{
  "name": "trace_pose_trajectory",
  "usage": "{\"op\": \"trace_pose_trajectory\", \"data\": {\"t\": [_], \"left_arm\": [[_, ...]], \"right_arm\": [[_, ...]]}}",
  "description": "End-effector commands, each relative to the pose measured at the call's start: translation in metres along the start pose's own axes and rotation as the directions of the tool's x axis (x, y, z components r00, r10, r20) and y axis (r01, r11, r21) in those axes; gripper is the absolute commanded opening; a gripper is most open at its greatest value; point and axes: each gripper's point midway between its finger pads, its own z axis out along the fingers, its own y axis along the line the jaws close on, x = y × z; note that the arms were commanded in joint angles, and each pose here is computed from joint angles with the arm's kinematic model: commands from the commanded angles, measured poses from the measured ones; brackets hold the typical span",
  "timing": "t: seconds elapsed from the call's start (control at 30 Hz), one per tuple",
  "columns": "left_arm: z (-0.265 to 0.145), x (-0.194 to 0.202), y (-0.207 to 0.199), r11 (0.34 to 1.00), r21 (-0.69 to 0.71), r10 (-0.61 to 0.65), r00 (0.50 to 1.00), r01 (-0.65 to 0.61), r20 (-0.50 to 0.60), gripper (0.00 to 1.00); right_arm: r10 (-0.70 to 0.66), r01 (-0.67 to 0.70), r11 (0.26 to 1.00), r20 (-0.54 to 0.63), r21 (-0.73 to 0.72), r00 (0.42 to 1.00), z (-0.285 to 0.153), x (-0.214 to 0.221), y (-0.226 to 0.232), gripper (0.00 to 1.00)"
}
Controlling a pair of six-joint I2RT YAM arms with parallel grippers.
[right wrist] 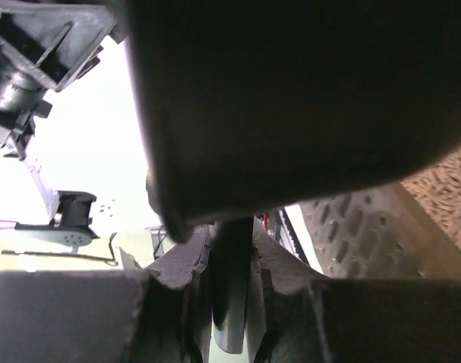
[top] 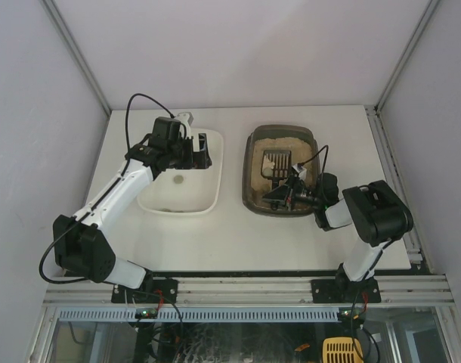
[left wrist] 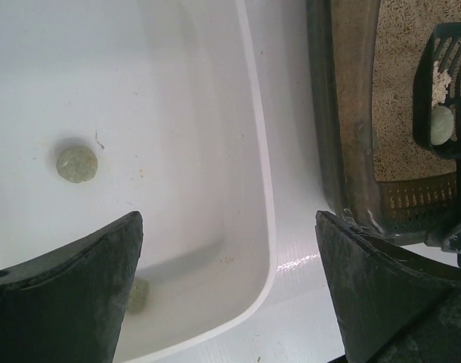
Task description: Clean the litter box
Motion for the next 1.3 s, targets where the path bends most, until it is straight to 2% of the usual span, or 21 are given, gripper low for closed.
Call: {"op": "trace_pose_trajectory", "data": {"t": [0.0,0.17,0.3,0.43,0.57,0.7,0.83,0.93,0.97,1.1,1.17,1.23,1.27], "left_arm": [[-0.009,-0.009,-0.004,1.0,0.021,-0.001,0.998,0.0,0.059,1.0],[-0.009,-0.009,-0.003,1.0,0.017,0.002,0.998,-0.003,0.057,1.0],[-0.009,-0.009,-0.003,1.0,0.019,0.002,0.998,-0.003,0.058,1.0],[-0.008,-0.01,-0.002,1.0,0.014,0.006,0.998,-0.007,0.057,1.0],[-0.009,-0.01,-0.003,1.0,0.023,0.003,0.998,-0.005,0.06,1.0],[-0.01,-0.011,-0.002,1.0,0.013,0.013,0.998,-0.014,0.064,1.0],[-0.01,-0.01,-0.002,1.0,0.015,0.013,0.998,-0.014,0.069,1.0],[-0.01,-0.011,-0.001,1.0,0.011,0.02,0.997,-0.02,0.071,1.0],[-0.01,-0.011,-0.001,1.0,0.012,0.019,0.997,-0.02,0.071,1.0],[-0.012,-0.012,-0.002,1.0,0.016,0.021,0.997,-0.022,0.079,1.0],[-0.011,-0.011,0.0,1.0,0.006,0.027,0.997,-0.027,0.076,1.0],[-0.011,-0.011,0.001,1.0,0.002,0.029,0.997,-0.029,0.075,1.0],[-0.011,-0.011,0.001,1.0,0.002,0.027,0.997,-0.027,0.075,1.0]], "right_arm": [[-0.047,0.059,0.99,0.093,-0.132,0.995,-0.014,-0.022,0.027,0.0],[-0.057,0.054,0.994,-0.031,-0.093,0.998,0.012,0.007,0.017,0.0],[-0.03,0.042,0.99,0.088,-0.135,0.996,-0.01,-0.019,0.023,0.0],[-0.062,0.06,0.994,-0.022,-0.091,0.998,0.008,0.006,0.022,0.0],[-0.053,0.067,0.989,0.103,-0.134,0.993,-0.019,-0.024,0.034,0.0],[-0.106,0.104,0.992,-0.014,-0.064,0.994,0.002,-0.002,0.032,0.0],[-0.105,0.115,0.989,0.101,-0.091,0.989,-0.018,-0.024,0.043,0.0],[-0.133,0.132,0.99,-0.017,-0.041,0.991,0.005,-0.001,0.036,0.0],[-0.135,0.134,0.99,-0.018,-0.043,0.991,0.006,0.0,0.037,0.0],[-0.062,0.074,0.99,0.097,-0.12,0.993,-0.015,-0.023,0.043,0.0],[-0.035,0.039,0.992,0.028,-0.121,0.999,0.0,-0.011,0.038,0.0],[-0.013,0.002,0.993,-0.091,-0.12,0.996,0.019,0.012,0.033,0.0],[0.005,-0.021,0.99,-0.109,-0.143,0.994,0.021,0.016,0.035,0.0]]}}
